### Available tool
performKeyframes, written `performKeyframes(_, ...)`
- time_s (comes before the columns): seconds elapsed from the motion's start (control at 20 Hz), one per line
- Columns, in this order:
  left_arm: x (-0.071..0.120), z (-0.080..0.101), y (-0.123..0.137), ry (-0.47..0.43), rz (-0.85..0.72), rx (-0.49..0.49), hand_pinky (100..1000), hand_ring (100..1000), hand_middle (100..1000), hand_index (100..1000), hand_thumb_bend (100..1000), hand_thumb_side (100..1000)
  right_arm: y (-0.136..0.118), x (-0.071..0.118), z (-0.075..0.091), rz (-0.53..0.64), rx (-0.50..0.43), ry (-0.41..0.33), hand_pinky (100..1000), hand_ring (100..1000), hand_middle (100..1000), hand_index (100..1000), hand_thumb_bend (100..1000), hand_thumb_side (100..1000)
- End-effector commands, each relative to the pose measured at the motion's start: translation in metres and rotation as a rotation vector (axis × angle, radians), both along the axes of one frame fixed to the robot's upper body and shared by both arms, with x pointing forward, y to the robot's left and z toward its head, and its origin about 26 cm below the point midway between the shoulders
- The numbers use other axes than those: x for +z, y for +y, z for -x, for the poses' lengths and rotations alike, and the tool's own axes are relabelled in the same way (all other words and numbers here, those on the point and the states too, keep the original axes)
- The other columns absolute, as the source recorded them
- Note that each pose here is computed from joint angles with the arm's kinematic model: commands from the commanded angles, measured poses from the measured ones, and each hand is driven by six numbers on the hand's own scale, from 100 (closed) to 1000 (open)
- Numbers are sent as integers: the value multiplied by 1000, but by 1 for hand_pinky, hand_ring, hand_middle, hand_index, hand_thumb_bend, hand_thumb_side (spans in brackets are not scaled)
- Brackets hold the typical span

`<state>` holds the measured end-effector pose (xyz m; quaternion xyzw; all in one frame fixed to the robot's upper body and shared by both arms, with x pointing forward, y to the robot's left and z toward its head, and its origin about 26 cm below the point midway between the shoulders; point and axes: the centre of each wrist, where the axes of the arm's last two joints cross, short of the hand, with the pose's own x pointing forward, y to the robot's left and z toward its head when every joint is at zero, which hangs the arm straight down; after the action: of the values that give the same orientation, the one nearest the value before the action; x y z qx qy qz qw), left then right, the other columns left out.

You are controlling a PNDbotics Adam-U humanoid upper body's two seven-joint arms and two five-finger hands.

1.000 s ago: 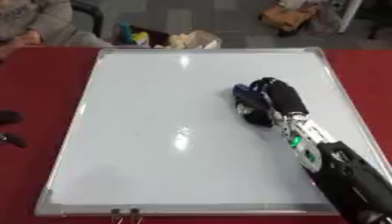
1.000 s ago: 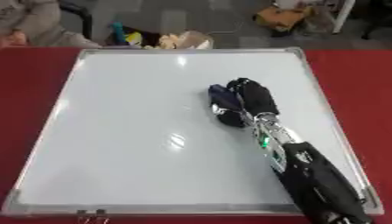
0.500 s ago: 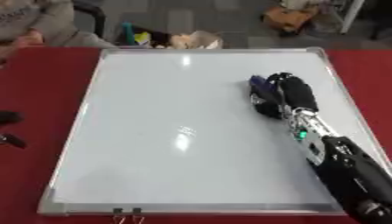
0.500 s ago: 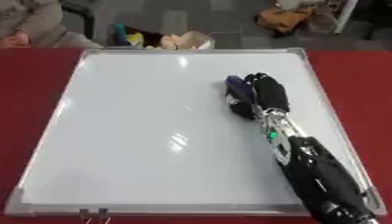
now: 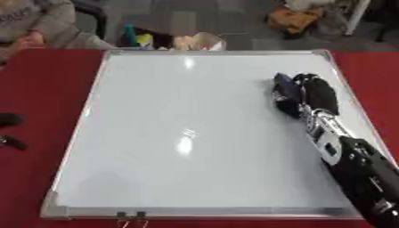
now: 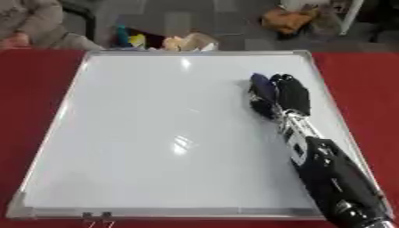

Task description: Wipe the whiteboard clean with a brush.

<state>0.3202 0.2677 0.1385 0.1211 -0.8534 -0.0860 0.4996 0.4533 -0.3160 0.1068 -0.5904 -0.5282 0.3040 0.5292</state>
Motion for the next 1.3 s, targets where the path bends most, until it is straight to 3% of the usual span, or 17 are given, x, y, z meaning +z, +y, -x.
performKeyframes(0.05,7,1,3,-26,-6,4,422,697,534,606,244,947,-25,-34,11,-50,-95,112,602,699,605,800,170,792)
performKeyframes(0.65,8,1,4,-27,-6,7,422,696,534,605,245,947,-42,-41,17,-94,-171,103,600,697,602,802,166,794)
performKeyframes(1.3,7,1,4,-26,-6,8,423,696,533,605,245,946,-36,-40,15,-93,-152,103,603,700,606,802,142,798)
